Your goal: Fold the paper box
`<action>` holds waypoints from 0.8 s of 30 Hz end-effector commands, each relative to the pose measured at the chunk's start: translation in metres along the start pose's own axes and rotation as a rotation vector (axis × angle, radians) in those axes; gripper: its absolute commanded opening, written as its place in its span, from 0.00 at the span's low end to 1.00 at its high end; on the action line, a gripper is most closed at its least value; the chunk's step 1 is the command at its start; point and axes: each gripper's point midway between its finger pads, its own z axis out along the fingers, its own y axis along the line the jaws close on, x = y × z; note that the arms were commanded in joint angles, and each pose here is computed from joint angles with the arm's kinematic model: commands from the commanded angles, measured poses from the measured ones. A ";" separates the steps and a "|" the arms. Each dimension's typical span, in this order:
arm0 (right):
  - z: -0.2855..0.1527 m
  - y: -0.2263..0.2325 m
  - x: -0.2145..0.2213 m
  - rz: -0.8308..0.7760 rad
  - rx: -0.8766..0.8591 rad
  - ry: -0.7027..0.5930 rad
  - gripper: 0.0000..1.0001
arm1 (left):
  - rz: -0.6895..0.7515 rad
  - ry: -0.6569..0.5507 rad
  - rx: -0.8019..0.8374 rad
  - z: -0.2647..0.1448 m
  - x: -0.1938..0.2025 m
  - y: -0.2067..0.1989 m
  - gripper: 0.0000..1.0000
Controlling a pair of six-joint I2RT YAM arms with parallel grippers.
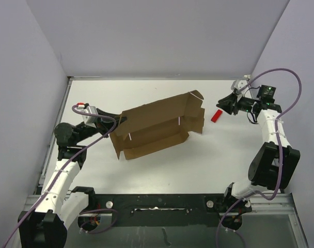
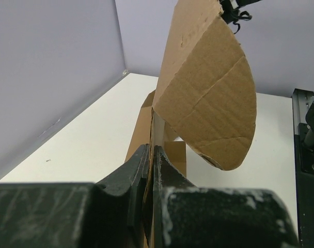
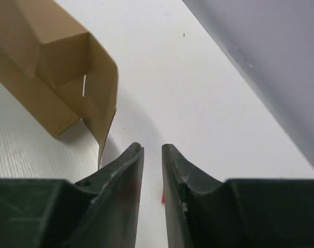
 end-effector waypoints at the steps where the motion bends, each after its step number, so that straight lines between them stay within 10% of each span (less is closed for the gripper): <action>1: 0.034 -0.045 0.018 0.100 0.144 0.113 0.12 | -0.003 0.000 0.029 -0.002 -0.002 -0.009 0.00; 13: 0.096 0.020 0.041 0.214 -0.141 -0.050 0.01 | -0.027 -0.030 -0.004 -0.005 -0.005 -0.009 0.00; 24: 0.089 0.073 0.029 0.111 -0.252 -0.137 0.43 | -0.041 -0.046 -0.033 -0.007 -0.003 -0.007 0.00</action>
